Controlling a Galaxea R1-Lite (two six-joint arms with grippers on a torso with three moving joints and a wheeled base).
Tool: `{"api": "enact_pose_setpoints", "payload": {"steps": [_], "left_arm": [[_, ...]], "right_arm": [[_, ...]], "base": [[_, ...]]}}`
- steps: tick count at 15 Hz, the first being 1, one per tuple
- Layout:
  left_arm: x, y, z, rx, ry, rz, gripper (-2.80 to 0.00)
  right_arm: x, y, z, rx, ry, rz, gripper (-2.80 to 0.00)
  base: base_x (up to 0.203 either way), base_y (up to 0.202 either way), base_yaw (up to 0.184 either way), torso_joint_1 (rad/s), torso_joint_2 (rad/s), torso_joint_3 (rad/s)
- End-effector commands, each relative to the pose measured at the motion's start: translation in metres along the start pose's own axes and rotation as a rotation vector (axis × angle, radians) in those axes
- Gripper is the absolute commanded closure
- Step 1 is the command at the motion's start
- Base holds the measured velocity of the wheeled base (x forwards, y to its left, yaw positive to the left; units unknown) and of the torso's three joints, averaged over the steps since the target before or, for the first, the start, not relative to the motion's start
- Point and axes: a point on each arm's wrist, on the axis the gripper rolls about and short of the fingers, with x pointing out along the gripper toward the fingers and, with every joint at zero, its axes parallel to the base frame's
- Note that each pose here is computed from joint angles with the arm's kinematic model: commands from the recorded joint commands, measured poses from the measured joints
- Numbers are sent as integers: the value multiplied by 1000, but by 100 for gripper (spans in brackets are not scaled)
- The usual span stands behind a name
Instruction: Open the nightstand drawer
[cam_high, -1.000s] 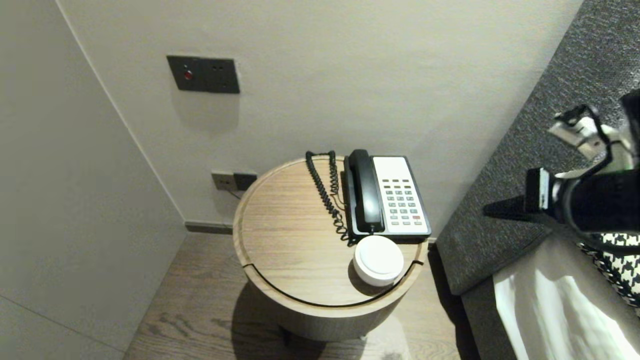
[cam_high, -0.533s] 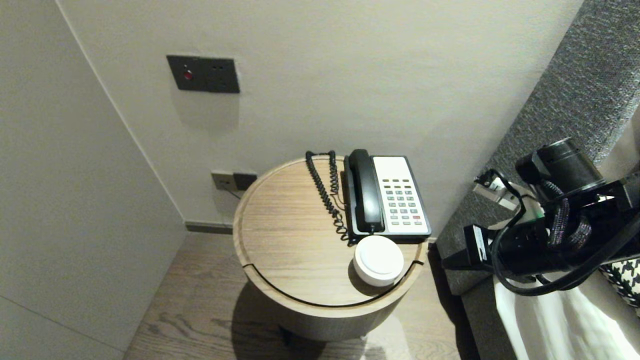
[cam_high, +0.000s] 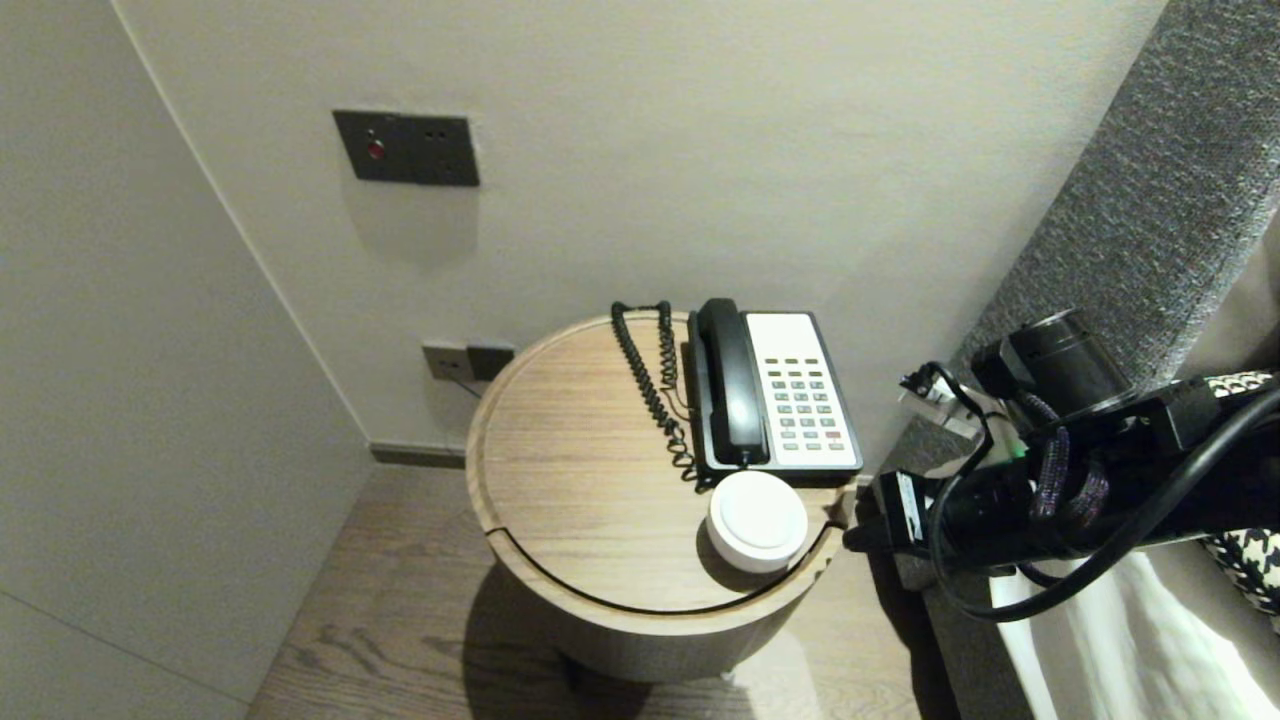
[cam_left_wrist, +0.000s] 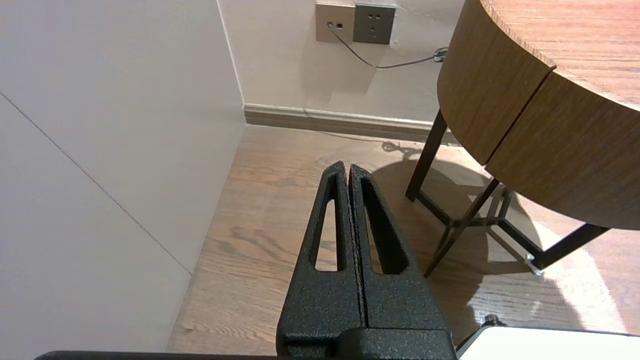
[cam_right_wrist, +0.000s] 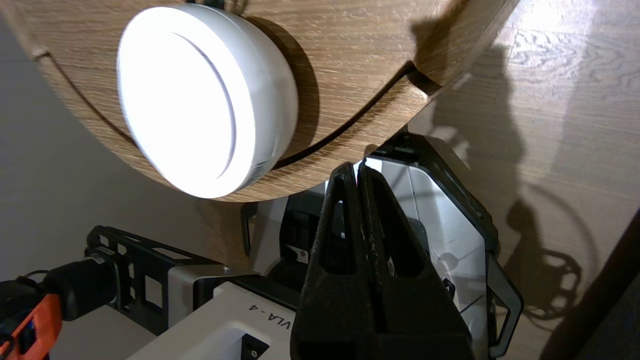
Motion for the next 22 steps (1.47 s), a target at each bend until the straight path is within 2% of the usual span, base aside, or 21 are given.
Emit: {"api": "enact_pose_setpoints", "payload": {"steps": [1,5,11,22], "left_arm": [[0,0,0,0,-1,1,0],[0,0,0,-2,-4,2,0],[0,0,0,0,-6,2,0],[0,0,0,0,-3,2,0]], "right_arm": [[6,0,0,2,16,-4,0],[21,1,6,-4,4,7,0],[38,4,7,-15,37,5,0],[40,6,-9,-33,88,0,0]], "base": [[0,0,0,0,0,0],[0,0,0,0,0,0],[0,0,0,0,0,0],[0,0,0,0,0,0]]}}
